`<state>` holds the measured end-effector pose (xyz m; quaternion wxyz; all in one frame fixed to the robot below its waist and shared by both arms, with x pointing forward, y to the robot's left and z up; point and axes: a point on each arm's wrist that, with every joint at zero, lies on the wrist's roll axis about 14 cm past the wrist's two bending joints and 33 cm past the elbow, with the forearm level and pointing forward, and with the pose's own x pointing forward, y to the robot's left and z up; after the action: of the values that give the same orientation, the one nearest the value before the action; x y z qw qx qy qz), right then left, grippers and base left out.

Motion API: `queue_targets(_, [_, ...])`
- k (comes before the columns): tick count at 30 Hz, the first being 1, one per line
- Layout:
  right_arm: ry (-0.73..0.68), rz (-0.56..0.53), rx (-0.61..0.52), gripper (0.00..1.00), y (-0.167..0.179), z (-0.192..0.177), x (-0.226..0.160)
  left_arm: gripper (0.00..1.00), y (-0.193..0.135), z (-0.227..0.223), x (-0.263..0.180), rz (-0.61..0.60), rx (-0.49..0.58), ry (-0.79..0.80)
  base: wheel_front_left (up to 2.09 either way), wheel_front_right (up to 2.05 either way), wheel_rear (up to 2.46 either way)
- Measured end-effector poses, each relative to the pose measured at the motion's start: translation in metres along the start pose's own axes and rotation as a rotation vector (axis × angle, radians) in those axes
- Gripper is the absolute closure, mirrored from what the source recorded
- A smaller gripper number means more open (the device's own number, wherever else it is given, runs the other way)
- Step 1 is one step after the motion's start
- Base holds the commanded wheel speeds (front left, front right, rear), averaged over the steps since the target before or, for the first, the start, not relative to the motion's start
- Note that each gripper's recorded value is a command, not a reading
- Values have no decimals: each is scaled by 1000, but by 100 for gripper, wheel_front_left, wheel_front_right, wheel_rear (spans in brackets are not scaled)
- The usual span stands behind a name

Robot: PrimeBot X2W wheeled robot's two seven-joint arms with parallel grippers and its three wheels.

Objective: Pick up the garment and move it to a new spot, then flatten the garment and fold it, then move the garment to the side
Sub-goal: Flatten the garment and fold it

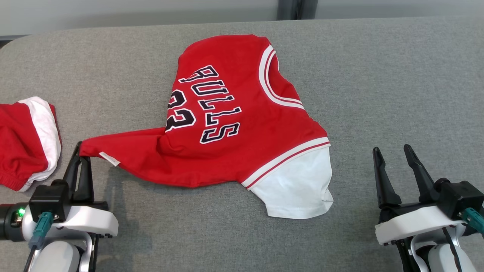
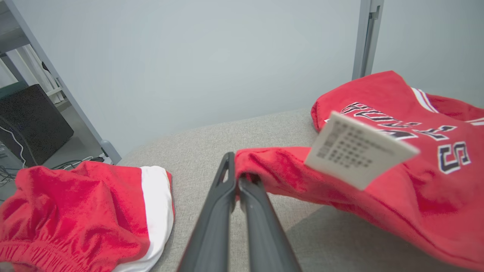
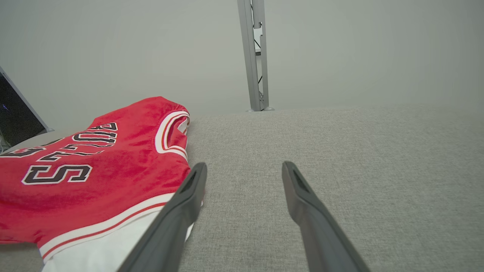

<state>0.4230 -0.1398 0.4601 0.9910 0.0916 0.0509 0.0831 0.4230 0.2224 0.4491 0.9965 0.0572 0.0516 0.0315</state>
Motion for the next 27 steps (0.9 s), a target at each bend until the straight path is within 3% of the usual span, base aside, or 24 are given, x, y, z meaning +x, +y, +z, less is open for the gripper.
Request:
queue_targets(3, [0, 6, 7, 0, 2, -1, 1, 100, 7, 10, -1, 22, -4, -29, 0, 0, 0])
queue_targets(7, [-4, 10, 11, 0, 4, 0, 2, 100, 1, -22, -14, 25, -81, 87, 0, 0, 0])
queue_targets(8, [-6, 10, 14, 0, 4, 0, 3, 86, -3, -29, -17, 24, -104, 112, 0, 0, 0])
queue_targets(9, [-7, 9, 17, 0, 3, -1, 3, 60, -7, -37, -19, 20, -132, 142, 0, 0, 0])
queue_targets(10, [-2, 5, 18, 0, 2, -3, 3, 0, -16, -55, -25, 11, -180, 200, 0, 0, 0])
queue_targets(16, [-7, -3, 18, 0, 0, -2, 0, 0, -23, -71, -35, 35, -252, 247, 0, 0, 0])
queue_targets(27, [-44, 1, 12, 0, 4, 14, -13, 0, 8, -54, -53, 127, -284, 182, 0, 0, 0])
